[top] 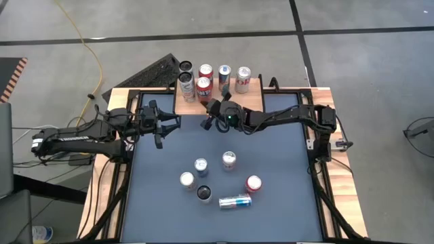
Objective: Place canned beverage on shelf
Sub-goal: Adjust the orange soda can
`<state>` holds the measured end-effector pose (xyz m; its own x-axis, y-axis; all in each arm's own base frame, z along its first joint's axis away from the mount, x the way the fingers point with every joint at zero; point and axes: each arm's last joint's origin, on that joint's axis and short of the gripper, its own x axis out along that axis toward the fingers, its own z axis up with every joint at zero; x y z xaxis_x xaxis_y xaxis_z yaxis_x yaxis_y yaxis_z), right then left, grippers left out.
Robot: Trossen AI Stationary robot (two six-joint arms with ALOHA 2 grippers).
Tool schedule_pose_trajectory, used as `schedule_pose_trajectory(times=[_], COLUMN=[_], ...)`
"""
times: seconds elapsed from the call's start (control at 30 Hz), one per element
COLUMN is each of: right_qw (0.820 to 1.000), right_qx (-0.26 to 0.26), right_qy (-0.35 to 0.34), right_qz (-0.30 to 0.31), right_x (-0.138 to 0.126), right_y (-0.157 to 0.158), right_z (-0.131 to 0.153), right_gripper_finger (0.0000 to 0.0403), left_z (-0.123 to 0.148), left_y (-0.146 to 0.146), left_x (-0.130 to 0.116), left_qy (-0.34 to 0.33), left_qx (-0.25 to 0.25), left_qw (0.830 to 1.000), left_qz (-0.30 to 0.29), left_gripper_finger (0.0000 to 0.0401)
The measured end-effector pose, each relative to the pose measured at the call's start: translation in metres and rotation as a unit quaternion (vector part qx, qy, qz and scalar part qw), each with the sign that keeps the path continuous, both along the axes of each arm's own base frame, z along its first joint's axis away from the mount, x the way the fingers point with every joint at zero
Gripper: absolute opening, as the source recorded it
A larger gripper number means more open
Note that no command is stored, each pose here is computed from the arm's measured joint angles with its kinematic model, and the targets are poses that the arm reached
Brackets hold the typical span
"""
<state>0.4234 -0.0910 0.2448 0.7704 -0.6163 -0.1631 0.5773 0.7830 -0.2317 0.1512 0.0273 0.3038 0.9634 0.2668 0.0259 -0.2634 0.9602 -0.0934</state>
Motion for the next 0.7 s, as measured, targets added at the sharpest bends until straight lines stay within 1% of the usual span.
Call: schedule_pose_trajectory(times=[0.03,0.13,0.2,0.53,0.7], right_qw=[1.000,1.000,1.000,1.000,0.999], right_qx=[0.000,0.000,-0.001,-0.003,-0.005], right_qy=[-0.008,0.004,0.006,0.017,0.033], right_qz=[0.000,0.000,-0.007,-0.020,-0.031], right_x=[0.002,0.005,0.007,0.007,0.007], right_y=[-0.002,-0.009,-0.011,-0.010,-0.005], right_z=[-0.001,-0.011,-0.011,-0.011,-0.014], right_gripper_finger=[0.0000,0.0000,0.0000,0.0000,0.0000], left_z=[0.000,0.000,0.000,0.000,0.000], left_y=[0.000,0.000,0.000,0.000,0.000], left_x=[0.000,0.000,0.000,0.000,0.000], left_qy=[0.000,0.000,0.001,0.001,0.001], left_qx=[0.000,0.000,0.000,0.000,0.000], left_qw=[1.000,1.000,1.000,1.000,1.000], left_qz=[0.000,0.000,0.000,0.000,0.000], left_gripper_finger=[0.0174,0.0174,0.0174,0.0174,0.0174])
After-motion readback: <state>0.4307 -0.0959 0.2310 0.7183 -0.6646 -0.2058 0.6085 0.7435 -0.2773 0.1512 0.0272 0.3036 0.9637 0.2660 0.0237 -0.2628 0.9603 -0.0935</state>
